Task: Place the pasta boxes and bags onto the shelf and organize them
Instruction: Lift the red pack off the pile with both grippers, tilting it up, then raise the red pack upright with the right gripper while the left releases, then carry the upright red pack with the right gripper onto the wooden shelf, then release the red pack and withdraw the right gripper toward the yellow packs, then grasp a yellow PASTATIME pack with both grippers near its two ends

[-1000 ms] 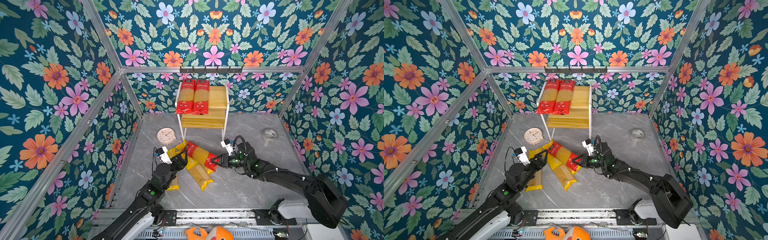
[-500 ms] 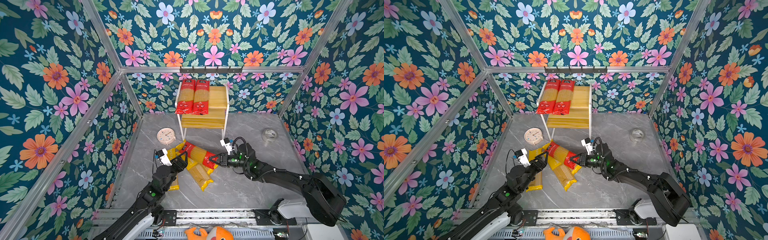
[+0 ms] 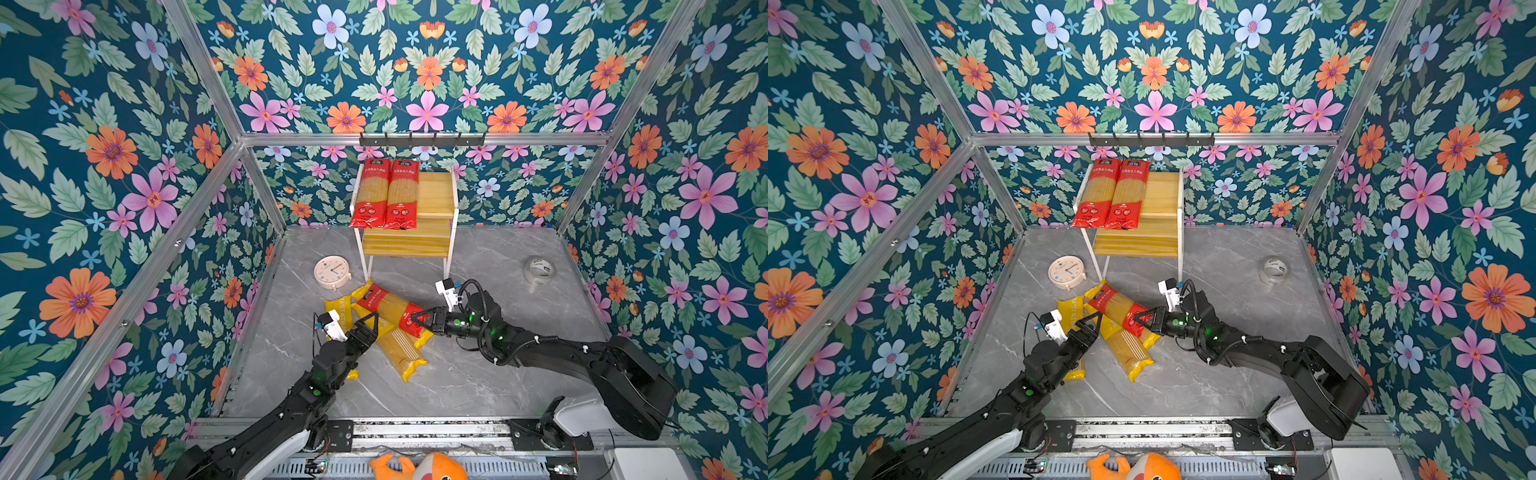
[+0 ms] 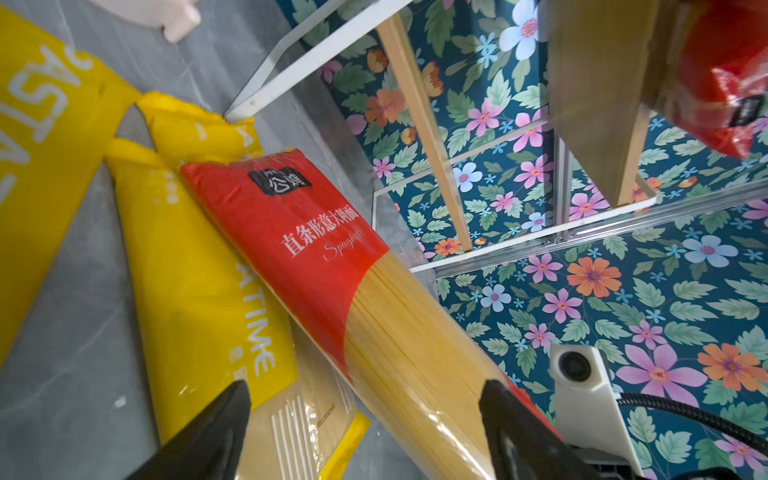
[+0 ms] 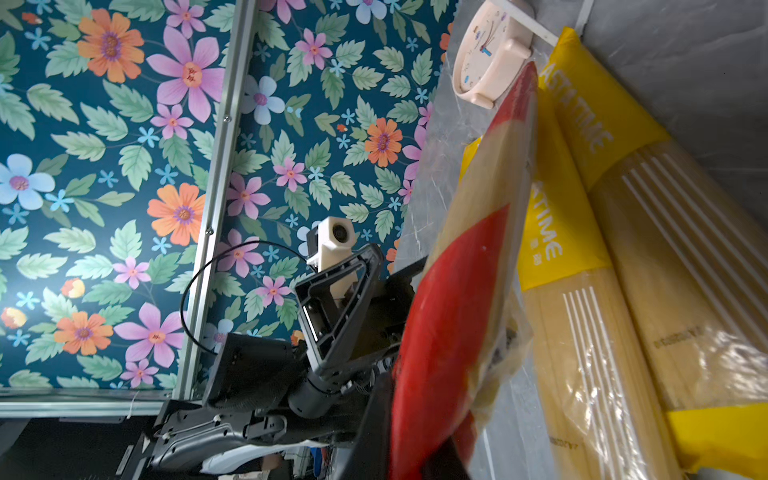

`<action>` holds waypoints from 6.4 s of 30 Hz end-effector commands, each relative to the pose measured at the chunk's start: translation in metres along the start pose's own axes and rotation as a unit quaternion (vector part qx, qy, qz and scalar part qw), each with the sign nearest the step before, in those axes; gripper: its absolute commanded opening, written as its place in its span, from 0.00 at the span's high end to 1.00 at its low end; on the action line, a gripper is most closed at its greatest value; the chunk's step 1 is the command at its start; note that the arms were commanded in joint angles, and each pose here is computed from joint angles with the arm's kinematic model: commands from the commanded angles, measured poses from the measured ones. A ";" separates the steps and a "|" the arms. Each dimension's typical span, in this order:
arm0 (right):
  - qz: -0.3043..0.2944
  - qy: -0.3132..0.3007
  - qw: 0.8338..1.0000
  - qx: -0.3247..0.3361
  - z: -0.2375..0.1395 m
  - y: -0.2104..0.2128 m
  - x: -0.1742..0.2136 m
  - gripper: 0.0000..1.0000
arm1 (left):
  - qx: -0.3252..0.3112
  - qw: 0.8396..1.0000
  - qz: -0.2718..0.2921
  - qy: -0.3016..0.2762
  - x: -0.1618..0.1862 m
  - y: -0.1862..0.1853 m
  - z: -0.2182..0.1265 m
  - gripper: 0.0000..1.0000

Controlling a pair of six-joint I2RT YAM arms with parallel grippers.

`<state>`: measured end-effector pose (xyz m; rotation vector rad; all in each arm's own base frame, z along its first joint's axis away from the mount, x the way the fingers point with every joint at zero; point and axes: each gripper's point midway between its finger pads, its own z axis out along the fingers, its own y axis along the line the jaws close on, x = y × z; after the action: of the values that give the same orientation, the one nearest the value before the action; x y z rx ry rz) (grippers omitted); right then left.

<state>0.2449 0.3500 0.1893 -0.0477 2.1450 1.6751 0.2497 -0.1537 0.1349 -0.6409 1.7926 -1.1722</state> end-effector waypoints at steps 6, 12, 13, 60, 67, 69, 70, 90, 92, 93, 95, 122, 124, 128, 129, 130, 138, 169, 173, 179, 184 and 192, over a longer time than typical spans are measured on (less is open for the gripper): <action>-0.032 -0.087 0.986 -0.141 0.006 0.083 -0.029 1.00 | 0.099 0.990 -0.087 -0.042 -0.018 -0.038 -0.002 0.08; -0.026 -0.055 0.986 -0.157 0.022 0.099 -0.003 1.00 | 0.103 0.988 -0.096 -0.067 -0.027 -0.039 -0.001 0.12; -0.021 -0.049 0.986 -0.158 0.024 0.098 0.001 1.00 | 0.107 0.987 -0.094 -0.073 -0.030 -0.040 -0.002 0.13; -0.061 0.049 0.994 -0.075 0.029 0.048 0.031 1.00 | 0.191 0.980 -0.035 -0.040 -0.033 -0.096 -0.010 0.53; -0.176 0.069 0.980 -0.065 0.014 0.092 0.020 1.00 | 0.164 0.984 -0.016 -0.062 -0.041 -0.087 -0.019 0.33; -0.202 0.067 0.975 -0.069 0.008 0.108 0.013 1.00 | 0.171 0.983 -0.002 -0.063 -0.041 -0.090 -0.022 0.31; -0.207 0.063 0.973 -0.077 0.005 0.117 0.009 1.00 | 0.174 0.983 0.007 -0.063 -0.041 -0.092 -0.023 0.31; -0.196 -0.117 0.954 -0.195 -0.073 0.262 -0.145 1.00 | 0.167 0.984 0.038 -0.040 -0.030 -0.089 -0.016 0.29; -0.174 -0.152 0.959 -0.166 -0.078 0.251 -0.166 1.00 | 0.163 0.985 0.040 -0.038 -0.029 -0.088 -0.015 0.29; -0.159 -0.167 0.962 -0.149 -0.081 0.243 -0.177 1.00 | 0.160 0.986 0.041 -0.036 -0.029 -0.088 -0.014 0.29; -0.120 -0.203 0.966 -0.106 -0.089 0.222 -0.201 1.00 | 0.153 0.987 0.046 -0.030 -0.027 -0.086 -0.011 0.29; 0.056 -0.264 0.960 0.078 -0.075 0.099 -0.238 0.44 | 0.133 0.989 0.062 0.006 -0.002 -0.076 0.006 0.30; 0.046 -0.259 0.961 0.087 -0.079 0.098 -0.233 0.44 | 0.134 0.989 0.062 0.009 0.000 -0.076 0.006 0.30; 0.036 -0.261 0.961 0.088 -0.080 0.096 -0.235 0.55 | 0.138 0.989 0.059 0.010 0.000 -0.078 0.006 0.30; 0.034 -0.256 0.963 0.083 -0.078 0.098 -0.237 0.58 | 0.139 0.988 0.059 0.010 0.000 -0.079 0.006 0.30; 0.030 -0.247 0.965 0.078 -0.072 0.101 -0.239 0.61 | 0.138 0.989 0.060 0.011 0.001 -0.078 0.006 0.30; 0.040 -0.211 0.975 0.047 -0.040 0.106 -0.248 0.83 | 0.138 0.989 0.060 0.011 0.003 -0.078 0.005 0.31; -0.066 0.103 0.958 0.260 0.026 -0.085 0.022 0.54 | -0.211 0.970 0.097 0.074 0.053 0.062 -0.010 0.21; -0.061 0.133 0.951 0.271 0.050 -0.104 0.036 0.53 | -0.183 0.978 0.081 0.059 0.049 0.056 -0.010 0.24; -0.062 0.152 0.935 0.316 0.059 -0.131 0.039 0.47 | -0.175 0.977 0.093 0.073 0.055 0.058 -0.005 0.29; -0.046 0.184 0.946 0.264 0.072 -0.111 0.060 0.51 | -0.164 0.979 0.082 0.089 0.063 0.062 0.001 0.36; 0.000 0.161 0.960 0.229 0.055 -0.094 0.065 0.56 | -0.108 0.981 0.094 0.128 0.081 0.028 0.026 0.42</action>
<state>0.2293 0.3894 0.0585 -0.2621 2.7494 1.1039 0.2253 -0.1859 0.0437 -0.5458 2.2318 -0.8149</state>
